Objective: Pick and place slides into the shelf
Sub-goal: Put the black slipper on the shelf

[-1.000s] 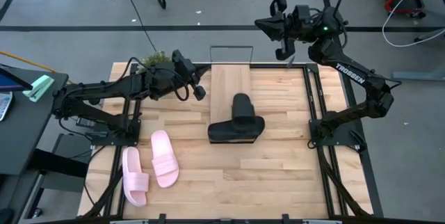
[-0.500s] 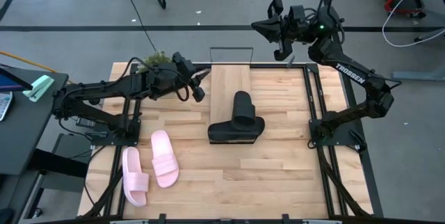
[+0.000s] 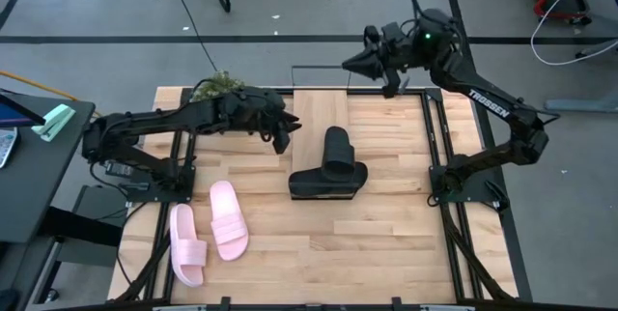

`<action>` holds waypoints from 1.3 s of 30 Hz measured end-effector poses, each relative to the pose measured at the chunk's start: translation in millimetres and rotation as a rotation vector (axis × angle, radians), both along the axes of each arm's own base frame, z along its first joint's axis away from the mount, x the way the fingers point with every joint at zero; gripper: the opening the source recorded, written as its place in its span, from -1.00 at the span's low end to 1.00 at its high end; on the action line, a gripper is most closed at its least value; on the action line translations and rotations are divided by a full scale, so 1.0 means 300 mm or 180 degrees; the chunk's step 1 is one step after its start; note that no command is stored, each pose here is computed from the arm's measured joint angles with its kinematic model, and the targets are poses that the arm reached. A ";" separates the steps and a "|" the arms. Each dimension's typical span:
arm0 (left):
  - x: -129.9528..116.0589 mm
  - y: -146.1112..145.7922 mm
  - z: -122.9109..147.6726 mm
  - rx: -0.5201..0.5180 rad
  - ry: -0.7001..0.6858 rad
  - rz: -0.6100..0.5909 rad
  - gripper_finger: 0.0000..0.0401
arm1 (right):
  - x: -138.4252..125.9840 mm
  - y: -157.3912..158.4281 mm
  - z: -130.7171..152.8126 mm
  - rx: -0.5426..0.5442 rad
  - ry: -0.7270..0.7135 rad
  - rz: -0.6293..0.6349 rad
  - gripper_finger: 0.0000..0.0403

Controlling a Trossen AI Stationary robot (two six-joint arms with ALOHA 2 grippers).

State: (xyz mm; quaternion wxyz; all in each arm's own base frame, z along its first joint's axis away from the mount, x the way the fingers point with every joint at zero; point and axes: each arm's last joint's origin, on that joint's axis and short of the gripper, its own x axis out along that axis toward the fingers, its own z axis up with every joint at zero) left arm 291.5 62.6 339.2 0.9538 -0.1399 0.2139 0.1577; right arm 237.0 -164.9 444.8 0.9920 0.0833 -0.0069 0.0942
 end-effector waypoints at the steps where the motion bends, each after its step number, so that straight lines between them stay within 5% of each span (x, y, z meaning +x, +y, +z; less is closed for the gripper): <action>1: 0.005 0.000 -0.005 -0.0042 0.0010 -0.0039 -0.41 | 0.001 0.004 -0.005 0.0003 0.0040 0.0011 -0.84; 8: 0.042 0.023 -0.054 -0.0654 0.0033 -0.0230 -0.35 | 0.010 0.041 -0.086 0.0345 0.0721 0.0149 -0.71; 21: 0.120 0.086 -0.135 -0.0816 0.0007 -0.0531 -0.20 | -0.017 0.145 -0.233 0.0439 0.2204 0.0128 -0.46; 29: 0.162 0.173 -0.192 -0.1061 -0.0169 -0.0800 -0.11 | -0.012 0.188 -0.250 0.0409 0.2481 0.0150 -0.33; 39: 0.204 0.234 -0.276 -0.0819 -0.0195 -0.1257 0.07 | -0.005 0.254 -0.267 0.0419 0.2803 0.0237 -0.13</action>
